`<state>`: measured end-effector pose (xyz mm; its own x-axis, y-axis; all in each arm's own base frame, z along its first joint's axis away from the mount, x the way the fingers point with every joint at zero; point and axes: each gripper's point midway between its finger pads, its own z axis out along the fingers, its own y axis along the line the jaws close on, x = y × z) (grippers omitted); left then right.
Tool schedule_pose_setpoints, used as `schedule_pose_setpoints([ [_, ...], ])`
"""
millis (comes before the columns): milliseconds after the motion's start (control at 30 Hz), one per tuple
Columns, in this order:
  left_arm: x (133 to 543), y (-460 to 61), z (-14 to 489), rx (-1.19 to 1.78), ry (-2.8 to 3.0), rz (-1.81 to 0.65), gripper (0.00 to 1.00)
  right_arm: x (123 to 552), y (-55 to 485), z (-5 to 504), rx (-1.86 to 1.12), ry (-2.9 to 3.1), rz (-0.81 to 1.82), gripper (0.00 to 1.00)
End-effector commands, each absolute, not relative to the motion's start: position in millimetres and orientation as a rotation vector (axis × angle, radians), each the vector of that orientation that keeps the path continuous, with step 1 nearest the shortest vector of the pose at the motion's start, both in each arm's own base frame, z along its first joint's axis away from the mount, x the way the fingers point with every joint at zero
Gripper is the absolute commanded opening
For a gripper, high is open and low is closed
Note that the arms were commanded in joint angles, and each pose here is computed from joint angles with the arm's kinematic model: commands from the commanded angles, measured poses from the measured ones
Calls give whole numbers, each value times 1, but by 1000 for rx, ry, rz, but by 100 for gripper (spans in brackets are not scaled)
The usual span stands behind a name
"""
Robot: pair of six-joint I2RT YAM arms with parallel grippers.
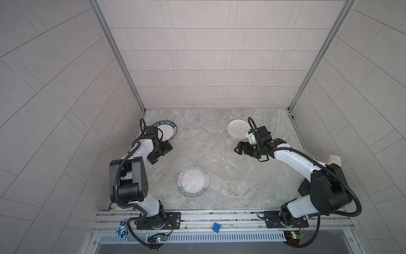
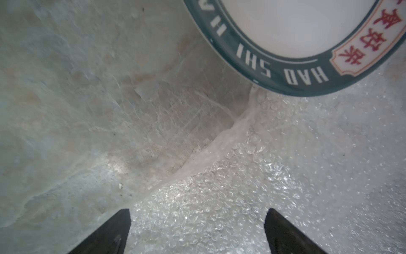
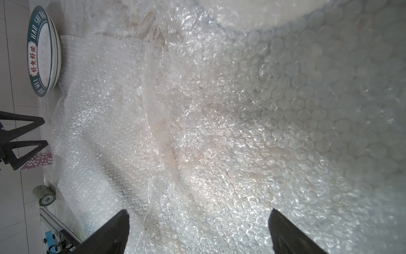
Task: Unpack dinner plates from bubble wrap
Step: Adjust the bubble wrap on the bubble wrap.
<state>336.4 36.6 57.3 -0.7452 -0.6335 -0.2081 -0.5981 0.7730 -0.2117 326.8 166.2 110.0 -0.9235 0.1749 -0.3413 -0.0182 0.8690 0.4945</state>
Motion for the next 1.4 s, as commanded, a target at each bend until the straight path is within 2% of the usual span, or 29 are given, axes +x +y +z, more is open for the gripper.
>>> schedule_pose_setpoints([
  [0,339,48,54,-879,2747,-63,100,323,167,112,118,2652,715,100],
  [200,355,47,41,-790,2776,-61,100,326,172,112,106,2656,749,100],
  [300,359,40,36,-756,2796,-112,94,327,173,114,86,2657,746,100],
  [700,349,43,14,-835,2830,-49,59,329,174,117,65,2656,748,100],
  [833,349,39,8,-848,2843,-77,37,328,172,120,68,2652,740,100],
  [900,349,34,10,-835,2842,-93,29,327,171,121,70,2650,737,100],
  [1000,350,17,21,-809,2829,-207,12,326,168,123,71,2645,730,100],
  [1067,353,-3,36,-760,2807,-353,6,327,166,127,68,2643,717,100],
  [1233,351,-63,91,-631,2698,-821,1,334,149,142,109,2604,689,100],
  [1367,350,-97,147,-491,2594,-960,0,342,132,154,168,2575,668,100],
])
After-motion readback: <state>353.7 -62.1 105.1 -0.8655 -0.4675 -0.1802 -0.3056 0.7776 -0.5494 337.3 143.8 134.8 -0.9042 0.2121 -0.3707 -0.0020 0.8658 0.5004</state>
